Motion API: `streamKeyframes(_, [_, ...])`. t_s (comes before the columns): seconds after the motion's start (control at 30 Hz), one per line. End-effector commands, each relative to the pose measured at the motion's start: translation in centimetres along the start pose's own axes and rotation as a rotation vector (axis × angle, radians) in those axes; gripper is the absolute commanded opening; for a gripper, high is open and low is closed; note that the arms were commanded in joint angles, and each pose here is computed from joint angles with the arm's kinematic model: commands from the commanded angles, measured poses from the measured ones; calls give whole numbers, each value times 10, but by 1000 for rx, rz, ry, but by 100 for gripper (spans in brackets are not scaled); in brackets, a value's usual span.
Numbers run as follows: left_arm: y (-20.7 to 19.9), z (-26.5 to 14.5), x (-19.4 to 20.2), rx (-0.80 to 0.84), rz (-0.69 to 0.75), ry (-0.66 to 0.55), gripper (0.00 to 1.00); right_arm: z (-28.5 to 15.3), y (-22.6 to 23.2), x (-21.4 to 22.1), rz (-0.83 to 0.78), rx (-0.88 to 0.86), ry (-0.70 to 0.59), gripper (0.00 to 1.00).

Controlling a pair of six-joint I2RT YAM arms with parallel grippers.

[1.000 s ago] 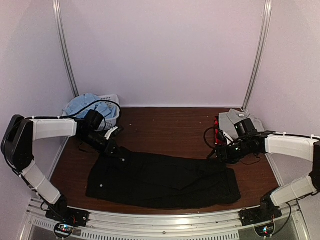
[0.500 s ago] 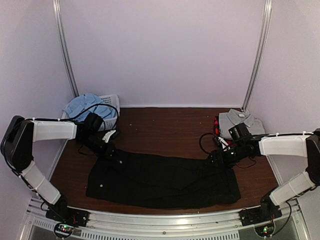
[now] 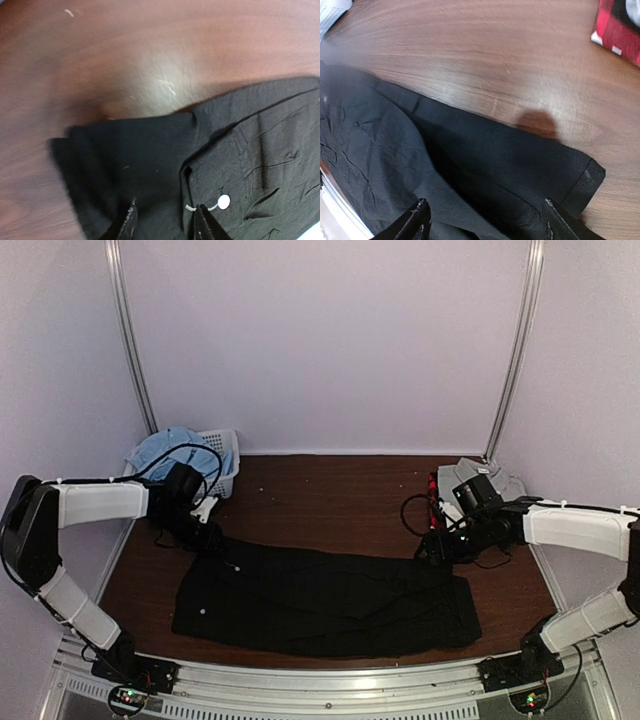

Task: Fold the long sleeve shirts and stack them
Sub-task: Place the rectangle-folded shirt in the left sleeve, then rotate the rectangle-folded shirt at the center of the board.

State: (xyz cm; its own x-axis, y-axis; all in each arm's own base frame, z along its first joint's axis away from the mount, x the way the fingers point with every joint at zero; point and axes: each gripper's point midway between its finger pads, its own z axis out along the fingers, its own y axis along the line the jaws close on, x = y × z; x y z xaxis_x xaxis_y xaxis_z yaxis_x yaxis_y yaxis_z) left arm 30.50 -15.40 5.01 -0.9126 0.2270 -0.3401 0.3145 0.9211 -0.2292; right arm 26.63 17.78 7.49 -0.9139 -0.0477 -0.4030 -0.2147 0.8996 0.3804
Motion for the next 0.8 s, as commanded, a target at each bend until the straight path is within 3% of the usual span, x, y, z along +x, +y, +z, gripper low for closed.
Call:
streamKeyframes(0.0, [-8, -48, -42, -60, 34, -212, 45, -19, 11, -8, -47, 81, -55, 76])
streamKeyframes(0.17, [-47, -72, -61, 38, 97, -352, 49, -14, 36, 8, -63, 17, -32, 75])
streamKeyframes(0.3, [-81, -69, -68, 191, 128, -415, 50, 3, 34, 20, -39, 6, 3, 74])
streamKeyframes(0.5, [-103, -22, -48, 233, 144, -327, 50, 27, 11, 42, 9, 81, 77, 73])
streamKeyframes(0.77, [-83, 17, -20, 143, 123, -254, 50, 50, -13, 44, 6, 204, 115, 73])
